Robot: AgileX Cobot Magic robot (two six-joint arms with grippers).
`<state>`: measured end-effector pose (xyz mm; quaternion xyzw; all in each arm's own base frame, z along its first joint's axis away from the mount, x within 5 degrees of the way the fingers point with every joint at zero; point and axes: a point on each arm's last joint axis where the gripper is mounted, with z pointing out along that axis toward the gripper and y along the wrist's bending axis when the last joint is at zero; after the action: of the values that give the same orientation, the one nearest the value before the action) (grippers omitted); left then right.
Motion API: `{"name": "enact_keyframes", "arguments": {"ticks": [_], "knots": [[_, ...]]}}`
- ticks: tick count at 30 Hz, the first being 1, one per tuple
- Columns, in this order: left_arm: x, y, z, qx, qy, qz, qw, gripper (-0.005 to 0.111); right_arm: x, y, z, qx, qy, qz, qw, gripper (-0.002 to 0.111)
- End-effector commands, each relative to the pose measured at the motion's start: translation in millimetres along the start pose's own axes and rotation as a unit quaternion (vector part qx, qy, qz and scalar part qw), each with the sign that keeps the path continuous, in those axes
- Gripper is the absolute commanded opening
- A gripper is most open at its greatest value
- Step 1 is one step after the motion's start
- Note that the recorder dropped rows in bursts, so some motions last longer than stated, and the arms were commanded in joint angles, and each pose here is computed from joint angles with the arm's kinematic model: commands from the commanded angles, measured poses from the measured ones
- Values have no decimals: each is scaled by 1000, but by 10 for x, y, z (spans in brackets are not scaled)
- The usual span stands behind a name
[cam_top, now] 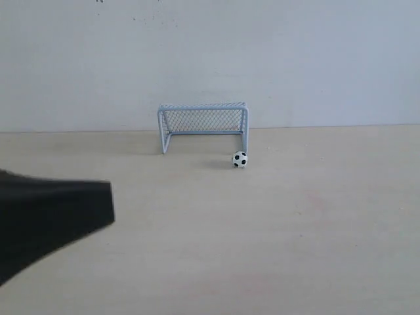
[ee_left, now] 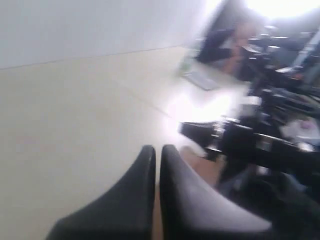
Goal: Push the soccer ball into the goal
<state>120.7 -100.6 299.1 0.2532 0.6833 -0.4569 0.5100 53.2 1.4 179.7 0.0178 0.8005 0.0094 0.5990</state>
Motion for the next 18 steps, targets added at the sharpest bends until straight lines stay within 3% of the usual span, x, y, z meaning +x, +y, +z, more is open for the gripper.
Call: {"name": "enact_keyframes", "arguments": {"ticks": [1, 4, 11, 18], "knots": [[97, -411, -197, 146, -13, 41, 988, 4, -6, -4, -4, 3, -4, -4, 1000, 0], [96, -576, -296, 197, -24, 64, 978, 4, -6, -4, -4, 3, -4, -4, 1000, 0], [90, -670, -377, 203, -39, 90, 974, 4, -10, -4, -4, 3, -7, -4, 1000, 0], [90, -670, -377, 203, -35, 74, 976, 4, -8, -4, -4, 3, -5, -4, 1000, 0]]}}
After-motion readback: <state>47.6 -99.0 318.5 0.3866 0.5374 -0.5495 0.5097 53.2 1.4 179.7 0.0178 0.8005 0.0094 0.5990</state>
